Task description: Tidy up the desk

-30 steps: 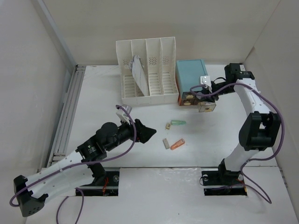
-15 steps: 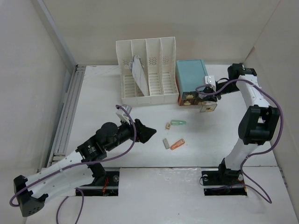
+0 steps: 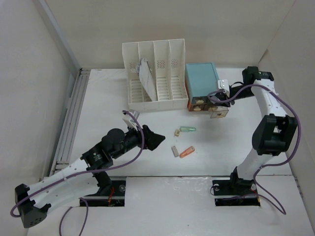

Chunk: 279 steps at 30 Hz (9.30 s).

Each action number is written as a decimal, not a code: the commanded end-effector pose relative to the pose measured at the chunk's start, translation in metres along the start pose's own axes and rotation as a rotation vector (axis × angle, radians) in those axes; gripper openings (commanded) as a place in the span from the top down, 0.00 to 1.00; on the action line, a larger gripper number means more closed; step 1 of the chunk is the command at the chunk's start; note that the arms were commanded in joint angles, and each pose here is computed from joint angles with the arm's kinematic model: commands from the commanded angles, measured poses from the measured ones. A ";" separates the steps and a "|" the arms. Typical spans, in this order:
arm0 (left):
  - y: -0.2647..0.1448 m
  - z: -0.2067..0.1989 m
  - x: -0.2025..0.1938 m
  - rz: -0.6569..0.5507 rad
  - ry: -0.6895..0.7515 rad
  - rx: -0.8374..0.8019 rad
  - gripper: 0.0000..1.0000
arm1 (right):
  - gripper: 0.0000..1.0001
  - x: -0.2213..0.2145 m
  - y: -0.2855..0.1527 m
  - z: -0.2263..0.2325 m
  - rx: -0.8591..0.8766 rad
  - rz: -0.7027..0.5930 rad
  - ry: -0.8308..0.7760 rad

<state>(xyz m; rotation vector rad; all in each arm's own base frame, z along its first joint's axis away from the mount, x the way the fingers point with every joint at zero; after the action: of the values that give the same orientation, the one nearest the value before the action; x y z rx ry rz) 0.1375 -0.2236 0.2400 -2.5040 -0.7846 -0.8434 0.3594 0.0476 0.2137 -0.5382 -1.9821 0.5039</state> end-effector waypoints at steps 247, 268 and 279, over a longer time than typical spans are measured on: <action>0.046 0.002 -0.005 -0.250 -0.050 0.360 0.38 | 0.43 0.098 0.046 0.051 -0.164 0.063 0.165; -0.021 0.063 -0.041 -0.188 -0.249 0.416 0.27 | 0.12 0.067 0.203 0.054 -0.133 0.463 0.402; -0.022 0.061 -0.041 -0.185 -0.265 0.405 0.27 | 0.10 0.056 0.215 0.070 -0.110 0.481 0.509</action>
<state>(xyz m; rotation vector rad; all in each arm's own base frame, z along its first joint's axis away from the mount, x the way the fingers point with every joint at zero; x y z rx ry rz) 0.1241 -0.1923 0.1732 -2.2155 -1.1534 -0.3678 0.3034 0.2382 0.1005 -1.1033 -1.3941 0.5412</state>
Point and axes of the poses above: each gripper's point midway between its finger pads, its own y axis out along the fingers, its own z axis along the line the jaws close on, x = y × z, the point moved 4 cm from there along -y, back along the fingers, and after that the axes turned 11 degrees about -y, right-handed, at the moved point
